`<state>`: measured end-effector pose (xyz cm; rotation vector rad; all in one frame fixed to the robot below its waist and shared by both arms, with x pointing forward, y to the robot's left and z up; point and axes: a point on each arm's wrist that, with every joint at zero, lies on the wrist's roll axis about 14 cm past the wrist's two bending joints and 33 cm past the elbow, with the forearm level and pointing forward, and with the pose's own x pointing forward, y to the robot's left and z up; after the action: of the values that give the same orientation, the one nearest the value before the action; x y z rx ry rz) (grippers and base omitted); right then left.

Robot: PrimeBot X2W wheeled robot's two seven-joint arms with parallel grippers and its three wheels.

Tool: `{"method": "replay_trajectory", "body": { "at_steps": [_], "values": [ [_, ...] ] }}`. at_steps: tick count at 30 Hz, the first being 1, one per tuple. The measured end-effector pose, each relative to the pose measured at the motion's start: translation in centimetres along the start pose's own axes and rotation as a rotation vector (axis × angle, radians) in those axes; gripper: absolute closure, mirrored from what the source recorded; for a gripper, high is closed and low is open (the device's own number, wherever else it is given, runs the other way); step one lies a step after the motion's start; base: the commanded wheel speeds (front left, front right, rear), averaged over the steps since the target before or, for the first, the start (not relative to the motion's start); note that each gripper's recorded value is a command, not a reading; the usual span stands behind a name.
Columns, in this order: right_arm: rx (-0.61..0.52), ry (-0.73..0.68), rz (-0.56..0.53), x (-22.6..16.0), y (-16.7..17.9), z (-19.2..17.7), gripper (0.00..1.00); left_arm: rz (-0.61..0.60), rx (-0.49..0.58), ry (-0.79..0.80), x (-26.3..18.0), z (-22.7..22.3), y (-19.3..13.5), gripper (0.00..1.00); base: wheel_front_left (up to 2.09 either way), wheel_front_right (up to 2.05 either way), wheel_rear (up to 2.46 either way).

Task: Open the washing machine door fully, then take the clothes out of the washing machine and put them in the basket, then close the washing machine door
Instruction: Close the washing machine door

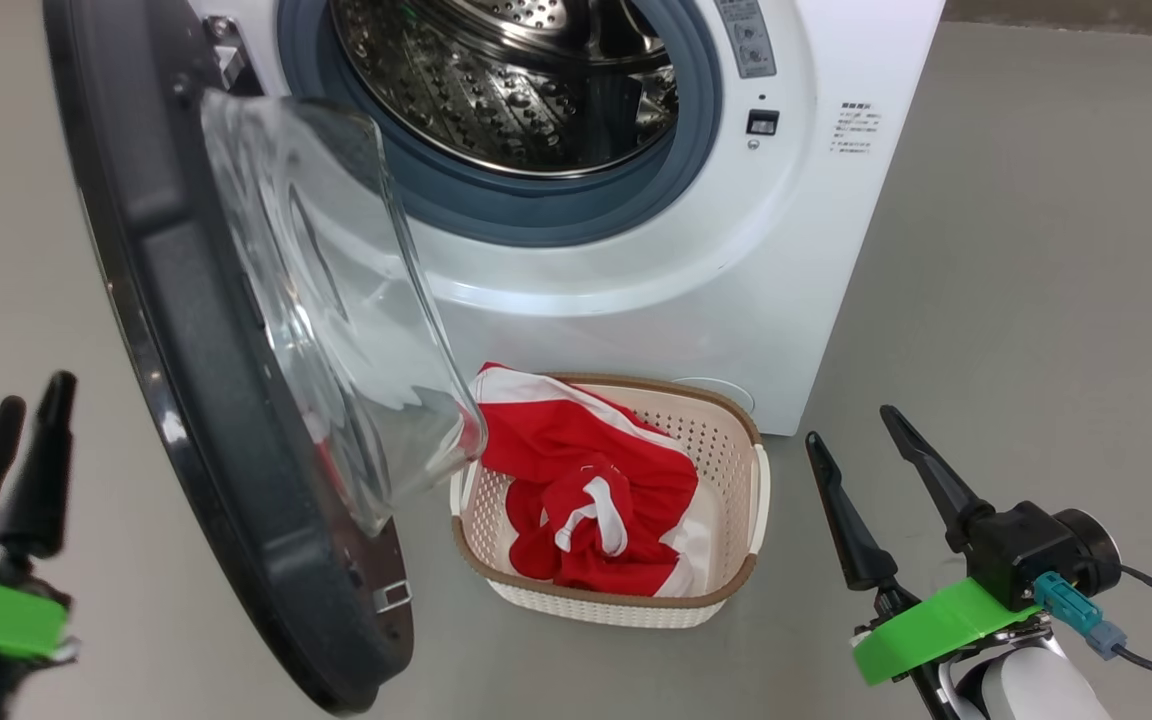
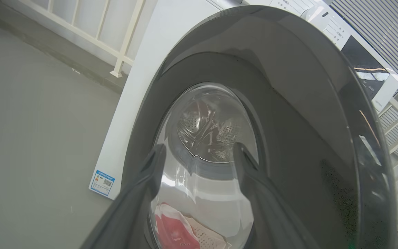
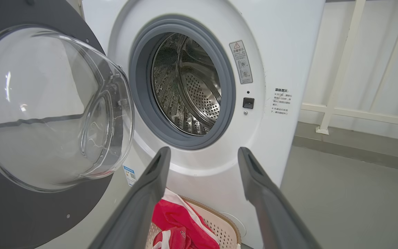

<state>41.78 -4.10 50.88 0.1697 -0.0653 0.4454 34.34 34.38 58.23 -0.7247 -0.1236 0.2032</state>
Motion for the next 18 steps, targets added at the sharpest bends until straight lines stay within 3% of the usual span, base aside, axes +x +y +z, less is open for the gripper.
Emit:
{"method": "replay_trajectory", "body": {
  "at_steps": [10,18],
  "values": [
    [-0.011,-0.03,-0.015,-0.4,-0.4,1.2,0.0,-0.084,0.414,-0.167,-2.6,-0.6,-1.4,0.0,0.0,0.0,0.0],
    [-0.008,-0.04,-0.025,-0.8,-0.5,1.6,0.0,-0.128,0.54,-0.177,-4.2,-2.4,-1.8,0.0,0.0,0.0,0.0]
  ]
}}
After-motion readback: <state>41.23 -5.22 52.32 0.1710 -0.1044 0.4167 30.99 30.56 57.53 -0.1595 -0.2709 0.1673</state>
